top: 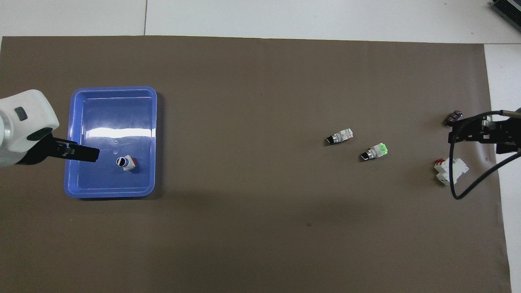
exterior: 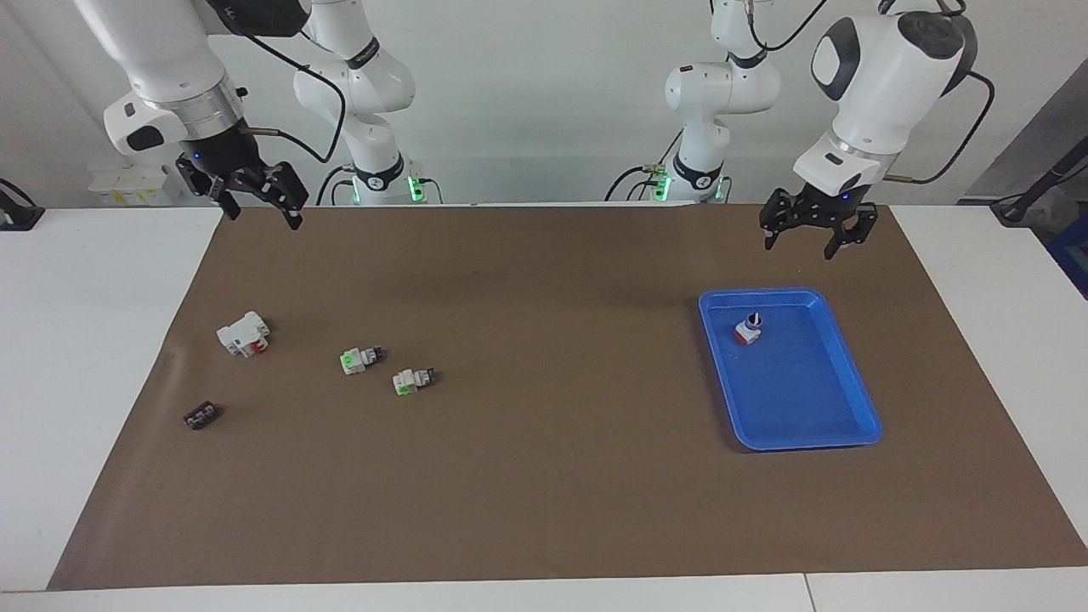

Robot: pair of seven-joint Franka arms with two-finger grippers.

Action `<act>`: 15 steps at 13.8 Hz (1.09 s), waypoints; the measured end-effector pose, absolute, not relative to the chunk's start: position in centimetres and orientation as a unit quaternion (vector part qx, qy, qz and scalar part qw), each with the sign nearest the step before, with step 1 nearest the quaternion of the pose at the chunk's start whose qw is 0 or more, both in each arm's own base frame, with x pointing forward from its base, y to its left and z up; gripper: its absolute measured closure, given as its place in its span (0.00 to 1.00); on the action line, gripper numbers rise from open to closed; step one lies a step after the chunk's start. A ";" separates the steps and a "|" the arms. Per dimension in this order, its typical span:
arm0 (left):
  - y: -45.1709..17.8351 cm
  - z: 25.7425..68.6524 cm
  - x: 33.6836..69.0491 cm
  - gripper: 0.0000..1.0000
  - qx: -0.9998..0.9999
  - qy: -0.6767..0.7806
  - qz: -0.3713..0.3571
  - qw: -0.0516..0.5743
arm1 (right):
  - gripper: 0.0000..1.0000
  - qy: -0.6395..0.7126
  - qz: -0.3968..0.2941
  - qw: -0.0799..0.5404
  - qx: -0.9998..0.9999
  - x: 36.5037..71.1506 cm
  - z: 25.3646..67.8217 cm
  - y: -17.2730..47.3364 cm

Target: Turn and place switch with both arms

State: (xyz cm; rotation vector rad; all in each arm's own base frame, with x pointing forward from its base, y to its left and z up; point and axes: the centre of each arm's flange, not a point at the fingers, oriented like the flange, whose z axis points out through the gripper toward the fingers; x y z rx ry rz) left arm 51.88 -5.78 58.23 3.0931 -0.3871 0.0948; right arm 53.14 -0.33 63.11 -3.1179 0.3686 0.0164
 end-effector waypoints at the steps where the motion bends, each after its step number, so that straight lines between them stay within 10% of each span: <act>1: -5.9 60.0 52.2 0.00 0.993 -0.117 0.029 0.012 | 0.00 0.118 0.005 0.001 -0.993 53.1 63.1 -0.4; 15: -5.8 67.2 52.3 0.00 0.996 -0.068 -0.052 0.013 | 0.00 0.118 0.005 0.001 -0.993 53.1 63.1 -0.4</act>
